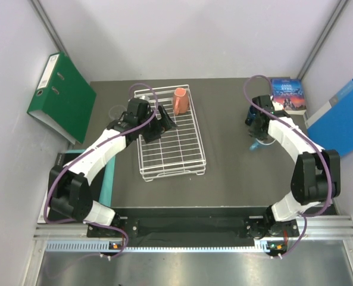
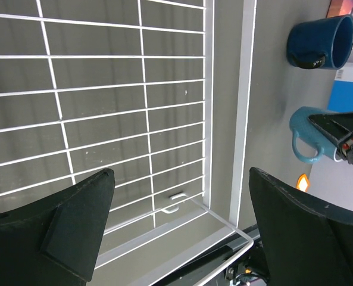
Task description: Unload the cups from the dish rack
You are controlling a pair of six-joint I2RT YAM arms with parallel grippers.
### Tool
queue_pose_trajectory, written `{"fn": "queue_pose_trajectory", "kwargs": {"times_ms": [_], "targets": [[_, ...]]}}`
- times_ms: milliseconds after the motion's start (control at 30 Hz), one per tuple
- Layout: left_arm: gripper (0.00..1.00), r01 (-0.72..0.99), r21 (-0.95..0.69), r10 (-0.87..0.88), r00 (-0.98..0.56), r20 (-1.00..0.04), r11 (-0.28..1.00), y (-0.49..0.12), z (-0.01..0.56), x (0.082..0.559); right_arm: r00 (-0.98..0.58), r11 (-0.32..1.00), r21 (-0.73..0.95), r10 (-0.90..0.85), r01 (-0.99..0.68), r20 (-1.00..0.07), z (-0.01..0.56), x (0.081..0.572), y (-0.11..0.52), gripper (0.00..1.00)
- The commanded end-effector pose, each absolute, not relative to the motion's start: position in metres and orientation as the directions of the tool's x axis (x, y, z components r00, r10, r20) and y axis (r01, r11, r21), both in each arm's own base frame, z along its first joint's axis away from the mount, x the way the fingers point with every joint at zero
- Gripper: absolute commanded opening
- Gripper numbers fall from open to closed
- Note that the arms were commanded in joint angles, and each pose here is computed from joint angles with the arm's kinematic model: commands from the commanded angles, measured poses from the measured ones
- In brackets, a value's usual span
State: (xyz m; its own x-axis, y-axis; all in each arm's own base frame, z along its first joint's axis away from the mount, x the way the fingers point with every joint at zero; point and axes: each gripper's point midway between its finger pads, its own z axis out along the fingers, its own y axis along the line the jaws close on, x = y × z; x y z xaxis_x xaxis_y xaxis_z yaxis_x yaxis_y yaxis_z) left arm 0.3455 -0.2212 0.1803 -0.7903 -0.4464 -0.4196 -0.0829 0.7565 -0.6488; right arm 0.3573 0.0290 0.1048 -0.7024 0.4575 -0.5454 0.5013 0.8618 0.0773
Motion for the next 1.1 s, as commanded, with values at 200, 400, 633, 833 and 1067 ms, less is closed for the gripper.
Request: {"fn": "queue_pose_trajectory", "kwargs": {"times_ms": [200, 400, 633, 833, 1067], "targets": [[0.99, -0.054, -0.629, -0.440, -0.761, -0.477, 0.775, -0.216, 0.206, 0.352, -0.659, 0.843, 0.149, 0.504, 0.518, -0.558, 0.103, 0.416, 0.027, 0.00], [0.99, -0.054, -0.624, -0.438, -0.759, -0.482, 0.780, -0.215, 0.206, 0.352, -0.663, 0.837, 0.156, 0.517, 0.525, -0.542, 0.098, 0.437, 0.025, 0.00], [0.99, -0.057, -0.614, -0.430, -0.764, -0.481, 0.787, -0.215, 0.202, 0.354, -0.685, 0.841, 0.144, 0.514, 0.521, -0.516, 0.088, 0.443, 0.027, 0.00], [0.99, -0.065, -0.612, -0.425, -0.776, -0.466, 0.788, -0.218, 0.196, 0.356, -0.703, 0.846, 0.134, 0.507, 0.515, -0.499, 0.079, 0.442, 0.028, 0.07], [0.99, -0.053, -0.612, -0.414, -0.783, -0.465, 0.789, -0.221, 0.196, 0.358, -0.697, 0.852, 0.175, 0.509, 0.494, -0.506, 0.090, 0.443, 0.033, 0.24]]}}
